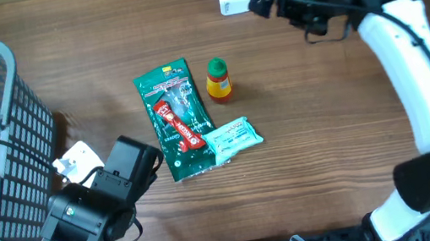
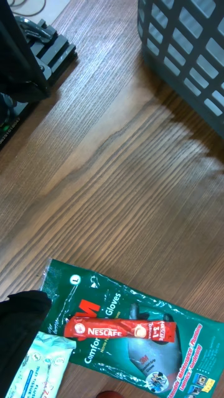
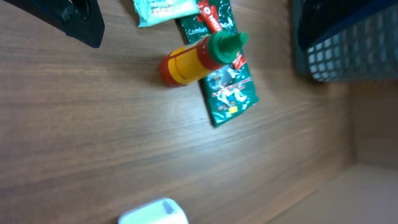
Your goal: Scan the item barcode
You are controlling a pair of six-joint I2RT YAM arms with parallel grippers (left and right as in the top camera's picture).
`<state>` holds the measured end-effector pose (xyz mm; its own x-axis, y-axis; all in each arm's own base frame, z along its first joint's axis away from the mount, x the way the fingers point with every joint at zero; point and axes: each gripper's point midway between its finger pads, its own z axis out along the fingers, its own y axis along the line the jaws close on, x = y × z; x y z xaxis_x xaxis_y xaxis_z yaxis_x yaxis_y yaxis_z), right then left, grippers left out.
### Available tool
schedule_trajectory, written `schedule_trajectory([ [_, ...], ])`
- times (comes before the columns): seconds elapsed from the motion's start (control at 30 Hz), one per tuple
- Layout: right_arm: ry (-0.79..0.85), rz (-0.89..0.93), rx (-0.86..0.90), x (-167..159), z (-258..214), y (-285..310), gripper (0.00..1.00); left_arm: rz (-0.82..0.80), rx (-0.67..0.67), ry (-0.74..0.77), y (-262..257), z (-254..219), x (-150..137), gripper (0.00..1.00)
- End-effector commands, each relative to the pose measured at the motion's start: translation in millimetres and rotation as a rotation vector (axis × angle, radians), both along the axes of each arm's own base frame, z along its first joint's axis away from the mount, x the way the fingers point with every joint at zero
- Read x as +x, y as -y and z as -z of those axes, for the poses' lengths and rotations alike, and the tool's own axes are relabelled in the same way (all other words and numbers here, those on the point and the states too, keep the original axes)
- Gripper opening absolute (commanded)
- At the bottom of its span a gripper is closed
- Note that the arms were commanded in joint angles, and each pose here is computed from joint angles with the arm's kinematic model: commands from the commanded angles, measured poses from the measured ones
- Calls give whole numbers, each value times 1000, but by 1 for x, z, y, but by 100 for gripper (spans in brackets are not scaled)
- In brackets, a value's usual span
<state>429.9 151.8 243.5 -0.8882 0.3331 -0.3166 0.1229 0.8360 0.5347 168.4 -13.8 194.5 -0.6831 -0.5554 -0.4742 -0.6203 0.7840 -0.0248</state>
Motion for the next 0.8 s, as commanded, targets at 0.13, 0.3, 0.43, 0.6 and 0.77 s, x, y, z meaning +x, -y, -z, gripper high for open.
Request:
schedule_trajectory([
  [0.13,53,-424,15,-7,47,-71,100,-2,6,11,-2,-2,1,100],
  [0.3,141,-514,-265,-12,64,-89,100,-2,5,11,-2,-2,1,100],
  [0.43,206,-590,-375,-21,66,-114,100,-2,5,11,-2,-2,1,100],
  [0.6,192,-566,-544,-17,90,-112,99,-2,6,11,-2,-2,1,100],
  [0.77,149,-606,-539,-25,107,-120,80,-2,6,11,-2,-2,1,100],
])
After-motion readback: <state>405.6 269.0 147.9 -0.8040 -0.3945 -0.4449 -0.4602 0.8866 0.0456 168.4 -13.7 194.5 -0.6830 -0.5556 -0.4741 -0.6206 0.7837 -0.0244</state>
